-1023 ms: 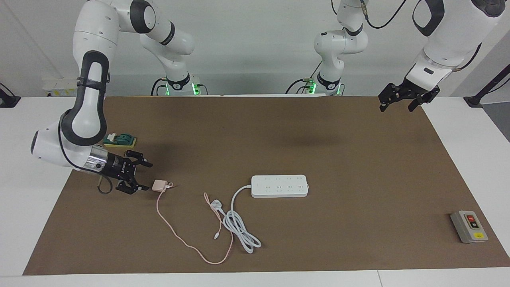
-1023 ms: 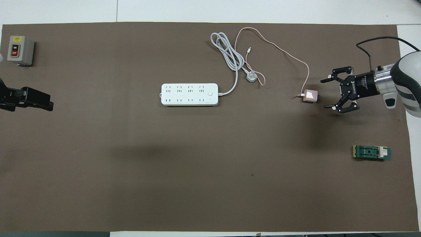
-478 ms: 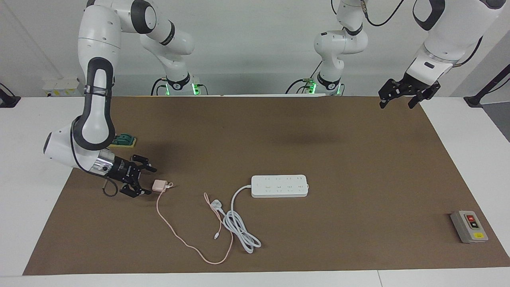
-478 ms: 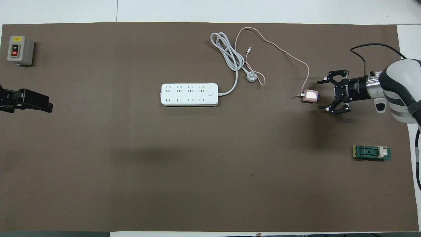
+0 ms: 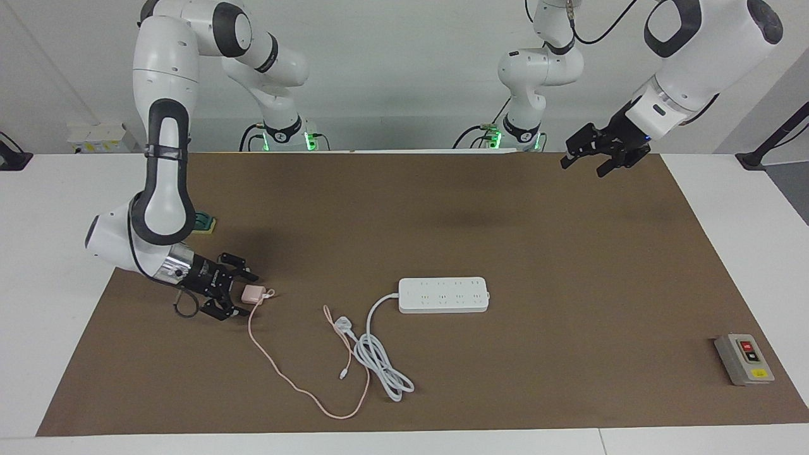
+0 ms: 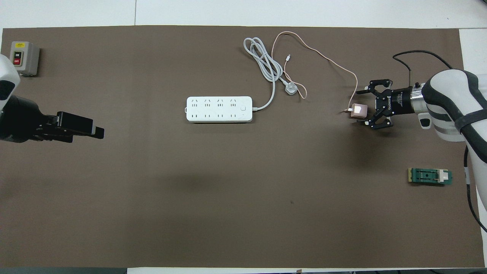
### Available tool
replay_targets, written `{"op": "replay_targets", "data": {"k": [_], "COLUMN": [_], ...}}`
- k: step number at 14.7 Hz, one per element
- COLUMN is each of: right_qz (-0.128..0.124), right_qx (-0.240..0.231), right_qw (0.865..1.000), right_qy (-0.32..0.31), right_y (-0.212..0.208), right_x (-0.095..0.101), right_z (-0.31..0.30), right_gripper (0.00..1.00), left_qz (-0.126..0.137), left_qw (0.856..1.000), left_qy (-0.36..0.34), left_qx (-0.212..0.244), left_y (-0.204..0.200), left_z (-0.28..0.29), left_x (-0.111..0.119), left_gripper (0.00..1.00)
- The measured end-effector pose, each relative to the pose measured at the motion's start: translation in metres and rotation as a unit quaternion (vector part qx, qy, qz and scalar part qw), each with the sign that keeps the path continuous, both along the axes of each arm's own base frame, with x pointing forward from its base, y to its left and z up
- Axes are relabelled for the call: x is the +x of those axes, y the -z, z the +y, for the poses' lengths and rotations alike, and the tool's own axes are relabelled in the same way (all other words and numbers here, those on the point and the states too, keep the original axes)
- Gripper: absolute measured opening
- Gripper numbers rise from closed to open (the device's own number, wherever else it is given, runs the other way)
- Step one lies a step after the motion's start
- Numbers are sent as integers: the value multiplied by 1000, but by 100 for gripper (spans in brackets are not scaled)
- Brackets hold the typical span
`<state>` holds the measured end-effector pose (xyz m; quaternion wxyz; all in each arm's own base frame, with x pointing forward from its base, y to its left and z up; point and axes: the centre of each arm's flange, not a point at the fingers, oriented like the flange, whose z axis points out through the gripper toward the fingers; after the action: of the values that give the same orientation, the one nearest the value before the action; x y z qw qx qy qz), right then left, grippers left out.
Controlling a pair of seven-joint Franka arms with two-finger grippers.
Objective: Plug charger into power strip
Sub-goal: 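Grasp the power strip end with the left gripper while the right gripper lifts the plug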
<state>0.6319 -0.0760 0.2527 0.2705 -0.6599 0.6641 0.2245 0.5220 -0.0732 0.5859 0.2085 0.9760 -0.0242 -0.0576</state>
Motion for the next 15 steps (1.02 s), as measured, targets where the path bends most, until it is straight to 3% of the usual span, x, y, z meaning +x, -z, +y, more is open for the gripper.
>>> {"op": "replay_targets", "data": {"k": [4, 6, 8, 12, 15], "right_qz": [-5, -9, -16, -22, -23], "right_qx": [-2, -1, 8, 9, 10], "right_qw": [1000, 1000, 1000, 1000, 1000], "right_qy": [-8, -14, -14, -11, -10], "right_y": [5, 9, 13, 13, 13], "right_x": [-3, -7, -10, -12, -13], "right_z": [-1, -5, -7, -15, -16], "right_gripper": [100, 100, 100, 100, 100], "left_qz": [24, 32, 36, 44, 27], "left_qw": [988, 970, 943, 901, 890], "left_qy": [-12, -7, -10, -6, -5], "left_qx": [-153, -241, -330, -432, -455], "left_y": [12, 30, 59, 98, 124], "left_z": [-28, -40, -50, -89, -105], "left_x": [-2, 1, 11, 15, 15], "left_gripper": [100, 100, 100, 100, 100]}}
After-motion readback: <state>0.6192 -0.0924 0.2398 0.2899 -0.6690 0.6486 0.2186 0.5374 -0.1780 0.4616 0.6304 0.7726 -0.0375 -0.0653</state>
